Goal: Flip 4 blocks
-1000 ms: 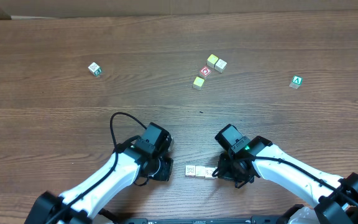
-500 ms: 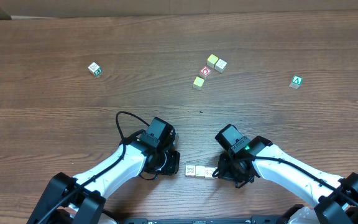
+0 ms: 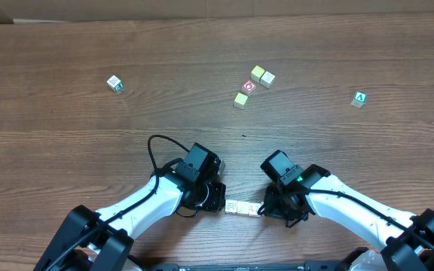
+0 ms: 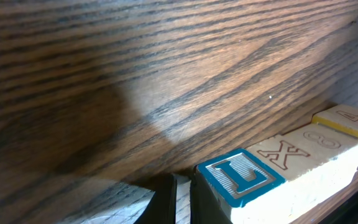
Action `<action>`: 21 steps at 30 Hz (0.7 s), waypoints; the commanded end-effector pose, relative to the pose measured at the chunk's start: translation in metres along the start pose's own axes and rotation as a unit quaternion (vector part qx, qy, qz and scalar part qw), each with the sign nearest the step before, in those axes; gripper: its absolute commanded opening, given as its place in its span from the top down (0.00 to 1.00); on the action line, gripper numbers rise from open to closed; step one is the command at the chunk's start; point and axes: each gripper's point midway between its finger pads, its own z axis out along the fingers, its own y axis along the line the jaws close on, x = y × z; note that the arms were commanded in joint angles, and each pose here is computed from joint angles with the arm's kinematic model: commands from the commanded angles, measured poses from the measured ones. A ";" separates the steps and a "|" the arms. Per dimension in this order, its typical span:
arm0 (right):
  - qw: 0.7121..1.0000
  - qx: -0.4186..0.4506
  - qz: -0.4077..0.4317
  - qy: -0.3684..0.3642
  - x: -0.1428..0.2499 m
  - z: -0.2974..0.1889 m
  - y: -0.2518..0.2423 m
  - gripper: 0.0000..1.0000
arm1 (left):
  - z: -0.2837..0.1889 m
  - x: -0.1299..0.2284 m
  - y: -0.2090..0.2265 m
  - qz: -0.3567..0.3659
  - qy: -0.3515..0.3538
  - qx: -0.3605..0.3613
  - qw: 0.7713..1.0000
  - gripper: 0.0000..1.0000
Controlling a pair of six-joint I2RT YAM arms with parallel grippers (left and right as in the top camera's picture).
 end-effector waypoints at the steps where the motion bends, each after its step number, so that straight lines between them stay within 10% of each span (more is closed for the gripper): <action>1: 1.000 0.013 -0.006 0.008 0.003 0.008 -0.004 0.96 | 0.007 0.010 0.002 -0.005 0.014 -0.005 1.000 0.96; 21: 0.996 -0.042 -0.032 0.066 0.024 0.006 0.014 0.96 | 0.007 -0.001 0.014 -0.001 -0.015 -0.041 0.999 0.96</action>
